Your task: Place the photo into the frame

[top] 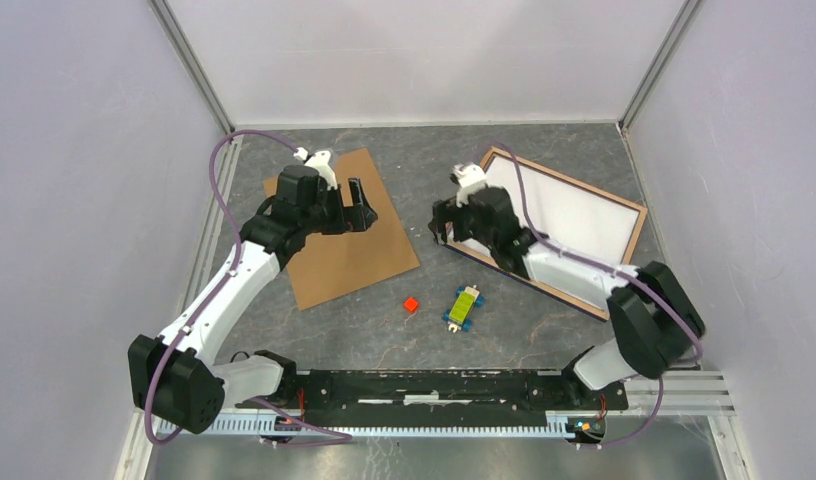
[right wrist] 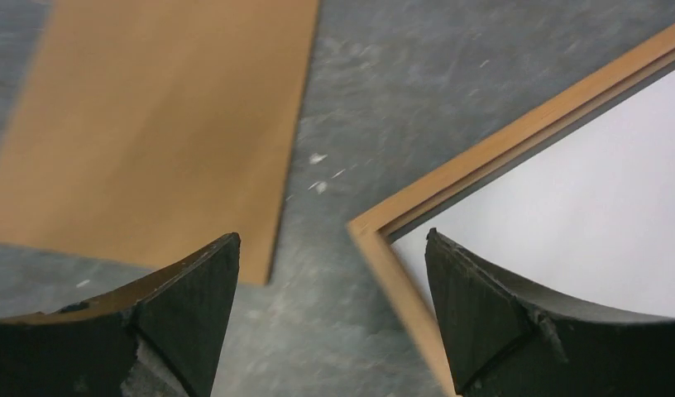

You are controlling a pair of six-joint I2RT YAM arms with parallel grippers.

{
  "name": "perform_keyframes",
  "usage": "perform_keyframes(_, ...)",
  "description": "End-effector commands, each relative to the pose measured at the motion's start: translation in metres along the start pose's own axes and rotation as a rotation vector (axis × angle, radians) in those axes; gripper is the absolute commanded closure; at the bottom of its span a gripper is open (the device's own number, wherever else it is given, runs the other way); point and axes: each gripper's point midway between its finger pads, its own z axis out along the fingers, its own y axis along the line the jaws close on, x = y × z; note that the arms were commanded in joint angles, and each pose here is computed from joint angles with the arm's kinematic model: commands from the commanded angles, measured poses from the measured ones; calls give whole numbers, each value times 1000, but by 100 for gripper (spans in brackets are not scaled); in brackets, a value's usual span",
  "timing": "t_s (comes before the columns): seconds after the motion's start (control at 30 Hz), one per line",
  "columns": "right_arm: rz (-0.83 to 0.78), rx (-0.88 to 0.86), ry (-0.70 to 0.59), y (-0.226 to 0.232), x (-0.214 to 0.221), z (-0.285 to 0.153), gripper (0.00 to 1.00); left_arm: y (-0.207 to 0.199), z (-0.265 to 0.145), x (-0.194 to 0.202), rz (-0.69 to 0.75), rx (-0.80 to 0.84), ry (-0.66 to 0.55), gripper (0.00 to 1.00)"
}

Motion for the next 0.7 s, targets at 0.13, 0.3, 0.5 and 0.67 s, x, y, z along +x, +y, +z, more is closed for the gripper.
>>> perform_keyframes(0.13,404,-374,-387,70,-56,-12,15,20,8,-7,-14,-95,-50,0)
perform_keyframes(0.3,462,-283,-308,66,-52,47,17,36,19,5,-9,-163,3,0)
perform_keyframes(0.5,433,-317,-294,75,-39,91,19,62,14,20,-147,-214,97,0)
perform_keyframes(0.67,306,-287,-103,74,-5,132,16,113,5,46,-284,-348,153,0)
